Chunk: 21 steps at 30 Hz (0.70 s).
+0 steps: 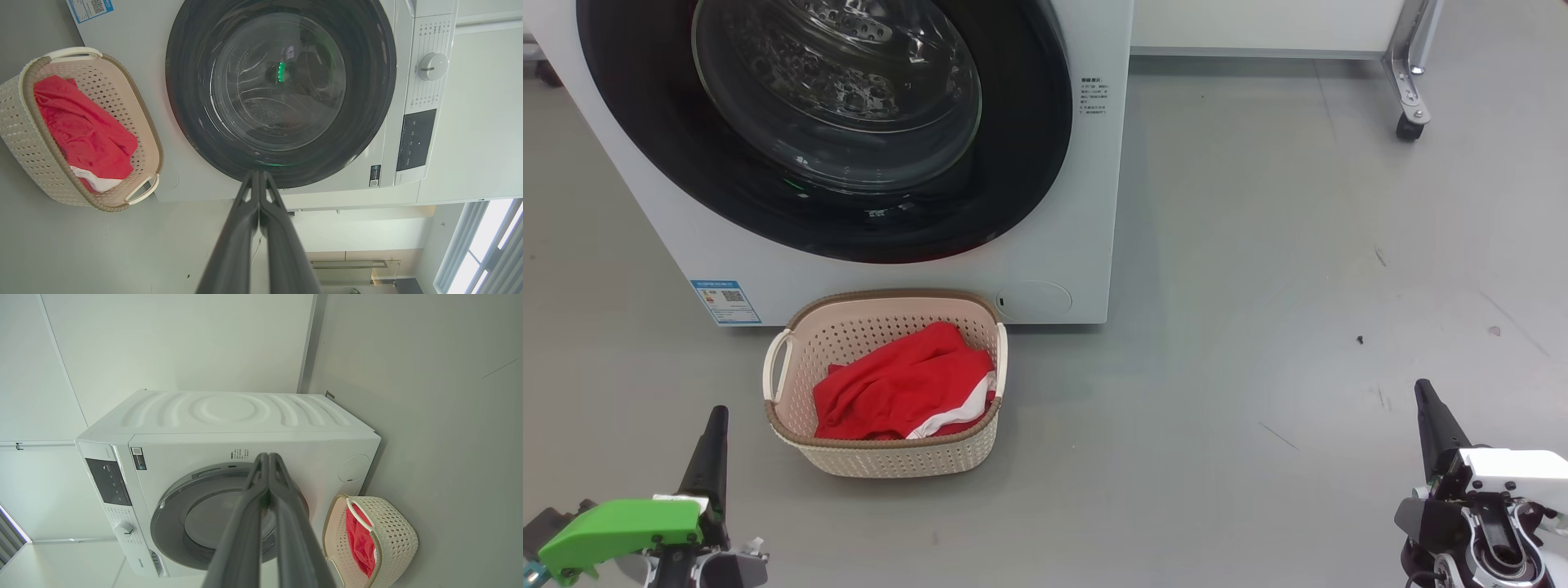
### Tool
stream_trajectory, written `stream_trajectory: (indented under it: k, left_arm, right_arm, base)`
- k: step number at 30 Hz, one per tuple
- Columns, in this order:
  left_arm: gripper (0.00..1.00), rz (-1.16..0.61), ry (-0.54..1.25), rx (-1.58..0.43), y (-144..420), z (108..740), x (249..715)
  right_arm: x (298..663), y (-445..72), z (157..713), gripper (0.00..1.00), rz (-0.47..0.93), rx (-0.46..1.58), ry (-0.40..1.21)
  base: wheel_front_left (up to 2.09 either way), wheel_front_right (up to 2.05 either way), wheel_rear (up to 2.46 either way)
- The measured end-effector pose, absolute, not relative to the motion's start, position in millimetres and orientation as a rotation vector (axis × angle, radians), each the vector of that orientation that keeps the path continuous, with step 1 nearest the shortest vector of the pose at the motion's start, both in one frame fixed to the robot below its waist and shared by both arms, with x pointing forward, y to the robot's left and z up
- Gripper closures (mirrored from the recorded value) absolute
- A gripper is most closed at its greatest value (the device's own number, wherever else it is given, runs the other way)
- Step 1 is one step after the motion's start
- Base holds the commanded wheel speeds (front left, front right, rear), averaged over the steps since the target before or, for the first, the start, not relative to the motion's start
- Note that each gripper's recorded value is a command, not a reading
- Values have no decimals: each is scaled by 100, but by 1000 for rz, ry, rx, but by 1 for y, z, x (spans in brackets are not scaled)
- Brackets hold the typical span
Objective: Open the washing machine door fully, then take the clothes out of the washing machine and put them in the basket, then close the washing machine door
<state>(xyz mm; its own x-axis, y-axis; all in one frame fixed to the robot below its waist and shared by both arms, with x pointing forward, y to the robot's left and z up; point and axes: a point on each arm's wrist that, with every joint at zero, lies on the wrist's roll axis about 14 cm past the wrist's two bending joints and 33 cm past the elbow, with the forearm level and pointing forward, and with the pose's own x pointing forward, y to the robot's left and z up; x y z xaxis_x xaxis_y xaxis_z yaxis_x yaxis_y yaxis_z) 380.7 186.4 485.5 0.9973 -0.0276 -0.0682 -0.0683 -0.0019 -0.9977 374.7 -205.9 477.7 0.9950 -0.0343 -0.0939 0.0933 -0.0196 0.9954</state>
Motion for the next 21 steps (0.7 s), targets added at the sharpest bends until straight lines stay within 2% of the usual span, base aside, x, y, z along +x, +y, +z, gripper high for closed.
stream_trajectory:
  k: [21]
  left_arm:
    - [100,32,75,-1573,187,486,381]
  right_arm:
    - [375,-206,478,100,-102,1589,45]
  base:
    - [0,0,0]
